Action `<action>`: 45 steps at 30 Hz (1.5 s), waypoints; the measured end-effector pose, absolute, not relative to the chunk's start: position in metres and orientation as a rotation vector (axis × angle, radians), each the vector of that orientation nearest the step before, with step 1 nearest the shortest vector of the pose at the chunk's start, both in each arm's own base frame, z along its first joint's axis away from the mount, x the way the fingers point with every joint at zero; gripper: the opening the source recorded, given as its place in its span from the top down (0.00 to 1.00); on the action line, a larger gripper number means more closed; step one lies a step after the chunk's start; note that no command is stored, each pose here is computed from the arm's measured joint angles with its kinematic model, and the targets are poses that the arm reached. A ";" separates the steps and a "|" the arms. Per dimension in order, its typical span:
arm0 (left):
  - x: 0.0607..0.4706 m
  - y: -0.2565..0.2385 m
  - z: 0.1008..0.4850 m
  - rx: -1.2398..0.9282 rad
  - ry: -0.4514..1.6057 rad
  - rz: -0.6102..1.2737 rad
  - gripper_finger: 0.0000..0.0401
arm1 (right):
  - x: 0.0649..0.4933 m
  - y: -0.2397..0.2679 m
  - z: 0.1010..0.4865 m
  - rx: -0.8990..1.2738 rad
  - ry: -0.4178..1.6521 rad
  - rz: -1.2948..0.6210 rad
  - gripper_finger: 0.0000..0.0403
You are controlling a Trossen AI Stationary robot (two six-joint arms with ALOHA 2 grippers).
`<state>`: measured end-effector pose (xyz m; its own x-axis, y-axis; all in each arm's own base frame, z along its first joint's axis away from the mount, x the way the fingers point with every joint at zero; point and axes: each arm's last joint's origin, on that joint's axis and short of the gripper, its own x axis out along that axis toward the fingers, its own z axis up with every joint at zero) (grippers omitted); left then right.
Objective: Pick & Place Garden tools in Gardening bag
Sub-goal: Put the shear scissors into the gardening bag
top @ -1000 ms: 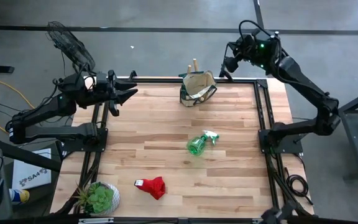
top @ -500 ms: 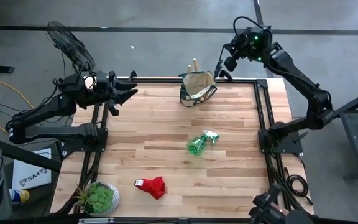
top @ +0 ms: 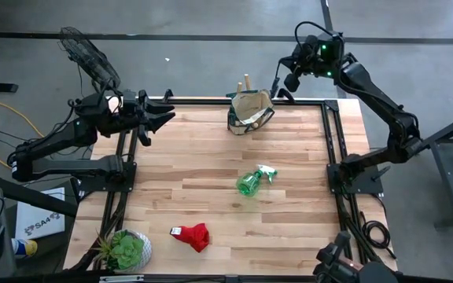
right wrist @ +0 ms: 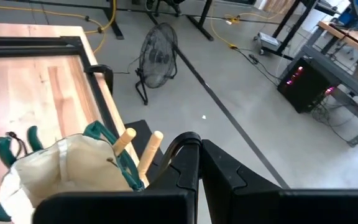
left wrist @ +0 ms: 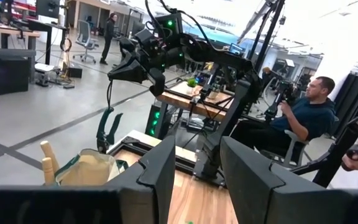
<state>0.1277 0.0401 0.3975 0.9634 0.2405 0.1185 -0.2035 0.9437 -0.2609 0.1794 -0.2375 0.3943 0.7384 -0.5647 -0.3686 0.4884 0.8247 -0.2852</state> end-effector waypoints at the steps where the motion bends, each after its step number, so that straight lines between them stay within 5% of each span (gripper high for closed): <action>1: 0.128 0.040 0.397 -0.250 -0.150 0.230 0.68 | 0.180 -0.238 0.394 -0.172 0.460 -0.574 0.99; 45: 0.130 0.041 0.396 -0.274 -0.139 0.223 0.68 | 0.185 -0.267 0.356 -0.066 0.539 -0.402 0.99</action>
